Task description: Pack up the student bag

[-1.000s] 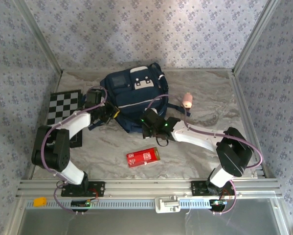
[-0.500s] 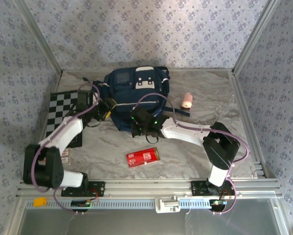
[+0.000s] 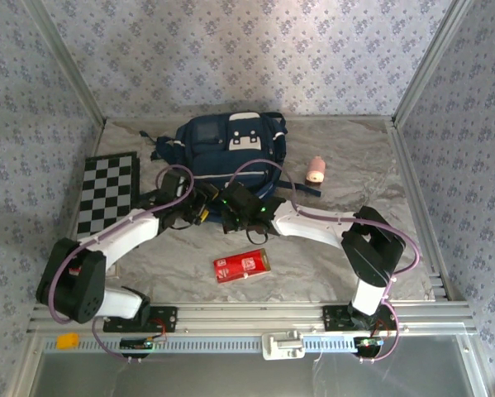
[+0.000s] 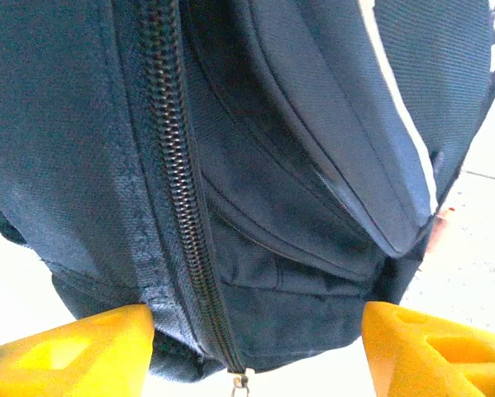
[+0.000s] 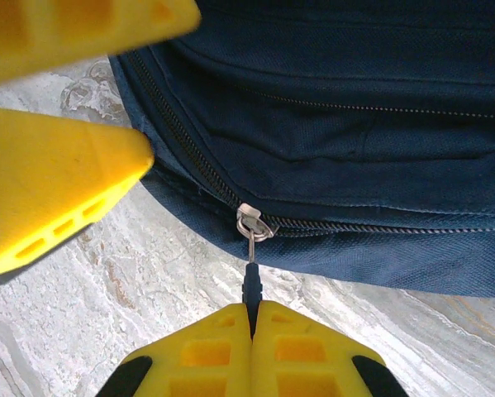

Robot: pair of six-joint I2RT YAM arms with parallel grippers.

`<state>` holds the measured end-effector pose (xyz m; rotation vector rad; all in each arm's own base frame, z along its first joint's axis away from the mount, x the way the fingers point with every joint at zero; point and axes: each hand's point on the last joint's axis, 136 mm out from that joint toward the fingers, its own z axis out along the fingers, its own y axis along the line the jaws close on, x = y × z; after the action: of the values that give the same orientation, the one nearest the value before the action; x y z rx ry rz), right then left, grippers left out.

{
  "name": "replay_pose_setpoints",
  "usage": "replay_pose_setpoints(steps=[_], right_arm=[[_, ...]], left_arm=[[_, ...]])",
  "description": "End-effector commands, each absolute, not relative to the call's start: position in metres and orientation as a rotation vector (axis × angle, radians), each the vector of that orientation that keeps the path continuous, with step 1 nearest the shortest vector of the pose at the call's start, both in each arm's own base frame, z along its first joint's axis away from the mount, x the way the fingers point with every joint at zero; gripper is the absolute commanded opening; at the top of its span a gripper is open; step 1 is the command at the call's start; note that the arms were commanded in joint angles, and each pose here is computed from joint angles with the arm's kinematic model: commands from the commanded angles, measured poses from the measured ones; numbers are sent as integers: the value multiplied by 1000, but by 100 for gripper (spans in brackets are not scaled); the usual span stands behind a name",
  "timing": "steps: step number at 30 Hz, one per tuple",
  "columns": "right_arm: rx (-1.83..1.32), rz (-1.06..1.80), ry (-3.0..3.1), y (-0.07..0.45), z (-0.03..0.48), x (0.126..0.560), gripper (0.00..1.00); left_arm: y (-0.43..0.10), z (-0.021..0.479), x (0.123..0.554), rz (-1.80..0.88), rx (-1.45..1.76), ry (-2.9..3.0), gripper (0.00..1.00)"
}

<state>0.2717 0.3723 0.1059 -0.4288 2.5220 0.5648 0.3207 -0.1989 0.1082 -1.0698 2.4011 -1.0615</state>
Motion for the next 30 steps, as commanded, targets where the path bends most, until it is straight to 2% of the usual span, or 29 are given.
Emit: replay_pose_setpoints(steps=[1, 5, 10, 14, 18, 25, 30], right_arm=[[-419, 556, 2519, 375, 105, 271, 0], [-421, 559, 2523, 378, 103, 271, 0], [-408, 485, 2536, 369, 98, 274, 0], [-419, 473, 2524, 364, 99, 276, 0], [-445, 434, 2528, 355, 97, 276, 0], [-446, 328, 2575, 302, 83, 265, 0], [-439, 292, 2554, 279, 92, 277, 0]], left_arm=[[-201, 101, 329, -1060, -1186, 2354, 63], [-209, 91, 338, -1026, -1190, 2386, 55], [-205, 82, 341, -939, -1176, 2416, 33], [-196, 77, 339, -895, -1171, 2431, 13], [-187, 89, 343, -895, -1122, 2416, 0], [-156, 127, 356, -909, -999, 2381, 0], [-144, 146, 373, -986, -929, 2373, 0]])
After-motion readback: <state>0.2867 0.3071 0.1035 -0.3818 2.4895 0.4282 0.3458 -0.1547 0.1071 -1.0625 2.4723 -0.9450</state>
